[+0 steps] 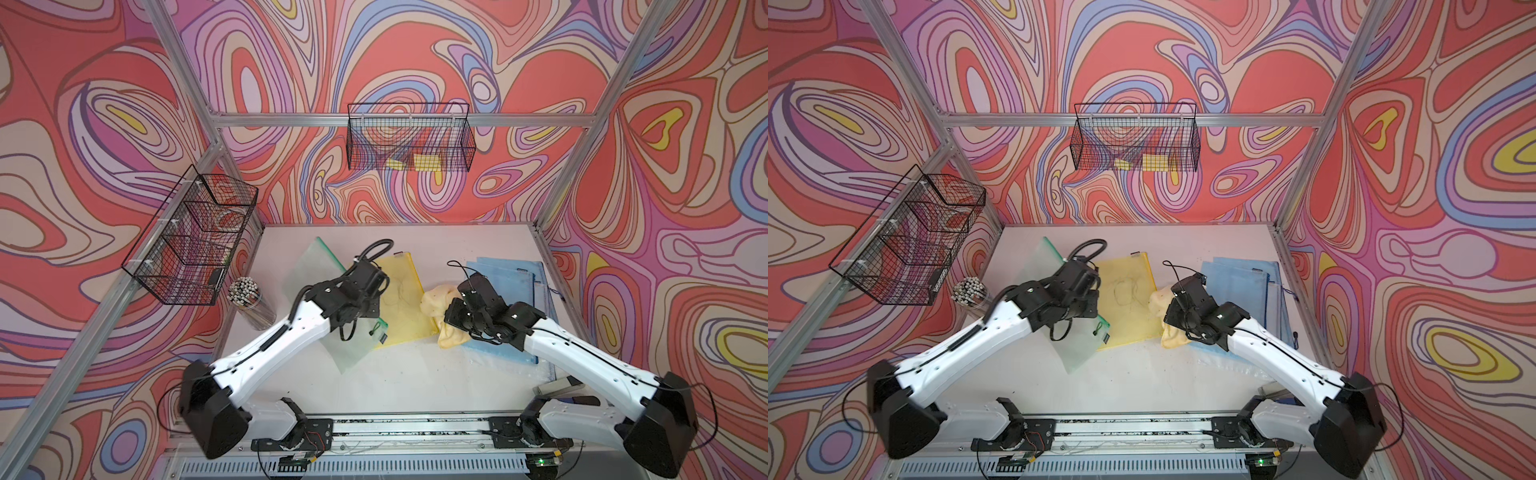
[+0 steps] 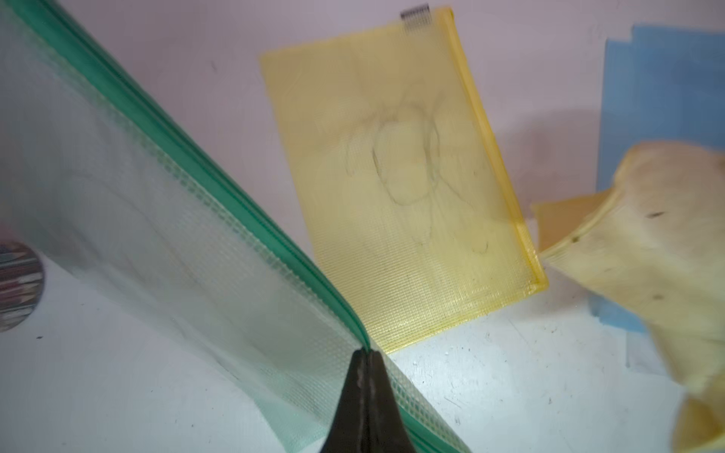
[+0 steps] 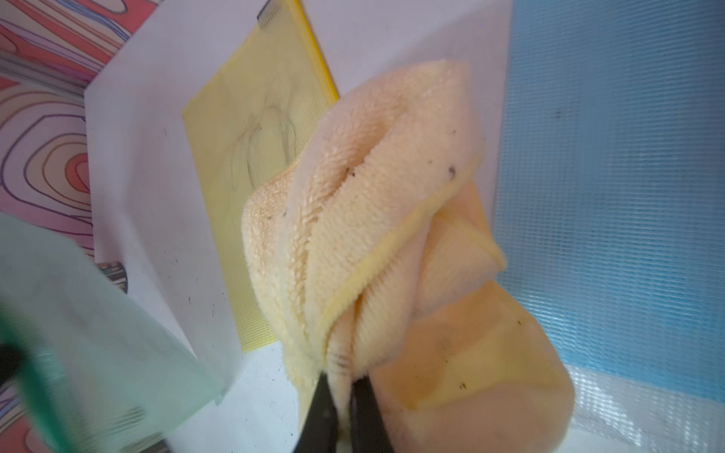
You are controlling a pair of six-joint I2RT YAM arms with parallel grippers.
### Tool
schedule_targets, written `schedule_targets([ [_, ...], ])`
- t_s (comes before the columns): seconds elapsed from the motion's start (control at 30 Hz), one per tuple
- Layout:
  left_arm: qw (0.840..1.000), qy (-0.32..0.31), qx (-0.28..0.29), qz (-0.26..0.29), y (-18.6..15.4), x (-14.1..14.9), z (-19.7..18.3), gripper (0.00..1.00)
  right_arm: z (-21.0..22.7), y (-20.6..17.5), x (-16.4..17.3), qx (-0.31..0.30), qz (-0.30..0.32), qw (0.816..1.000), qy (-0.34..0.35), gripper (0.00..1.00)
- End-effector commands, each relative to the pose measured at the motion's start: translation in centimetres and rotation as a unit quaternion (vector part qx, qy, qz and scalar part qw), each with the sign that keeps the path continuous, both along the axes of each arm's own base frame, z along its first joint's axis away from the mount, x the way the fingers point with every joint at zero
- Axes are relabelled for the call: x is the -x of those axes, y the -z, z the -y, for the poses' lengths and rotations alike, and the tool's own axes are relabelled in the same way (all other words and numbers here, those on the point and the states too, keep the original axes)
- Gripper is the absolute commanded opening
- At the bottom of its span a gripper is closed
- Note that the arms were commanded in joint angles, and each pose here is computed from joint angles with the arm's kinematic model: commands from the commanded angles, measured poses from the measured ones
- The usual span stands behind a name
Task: Wipe the document bag
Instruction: Adjust the document bag at the center of the board.
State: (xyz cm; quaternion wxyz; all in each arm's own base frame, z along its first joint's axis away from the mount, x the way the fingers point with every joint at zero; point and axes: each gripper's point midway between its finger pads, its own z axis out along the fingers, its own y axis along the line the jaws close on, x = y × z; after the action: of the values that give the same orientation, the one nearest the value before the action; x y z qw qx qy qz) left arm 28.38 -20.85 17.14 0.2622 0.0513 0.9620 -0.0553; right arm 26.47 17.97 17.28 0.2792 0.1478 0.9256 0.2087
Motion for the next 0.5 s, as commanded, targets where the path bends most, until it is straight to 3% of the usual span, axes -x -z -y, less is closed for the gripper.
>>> schedule_targets([
  [0.0,0.994,0.101,0.033,-0.02,0.3,0.3,6.9,0.0,4.5,-2.4,1.5,0.045,0.023,0.997,0.06,0.0],
  [0.17,0.983,0.174,0.029,-0.055,3.2,0.7,15.8,0.0,6.7,-4.6,3.2,0.048,0.044,0.995,0.072,0.0],
  [0.27,0.978,0.192,0.043,-0.068,4.5,0.7,19.0,0.0,6.0,-4.1,3.4,0.038,0.036,0.997,0.056,0.0],
  [0.3,0.977,0.192,0.051,-0.071,4.8,0.7,19.6,0.05,5.9,-3.8,3.3,0.037,0.033,0.997,0.056,0.0],
  [0.37,0.978,0.185,0.063,-0.066,5.0,0.4,20.1,0.22,5.7,-3.3,3.1,0.04,0.027,0.997,0.057,0.0],
  [0.43,0.98,0.175,0.075,-0.049,4.7,0.1,20.0,0.58,5.4,-3.1,2.8,0.043,0.025,0.997,0.054,0.0],
  [0.47,0.981,0.172,0.084,-0.04,4.3,0.0,19.9,0.72,5.2,-3.1,2.6,0.044,0.025,0.997,0.052,0.0],
])
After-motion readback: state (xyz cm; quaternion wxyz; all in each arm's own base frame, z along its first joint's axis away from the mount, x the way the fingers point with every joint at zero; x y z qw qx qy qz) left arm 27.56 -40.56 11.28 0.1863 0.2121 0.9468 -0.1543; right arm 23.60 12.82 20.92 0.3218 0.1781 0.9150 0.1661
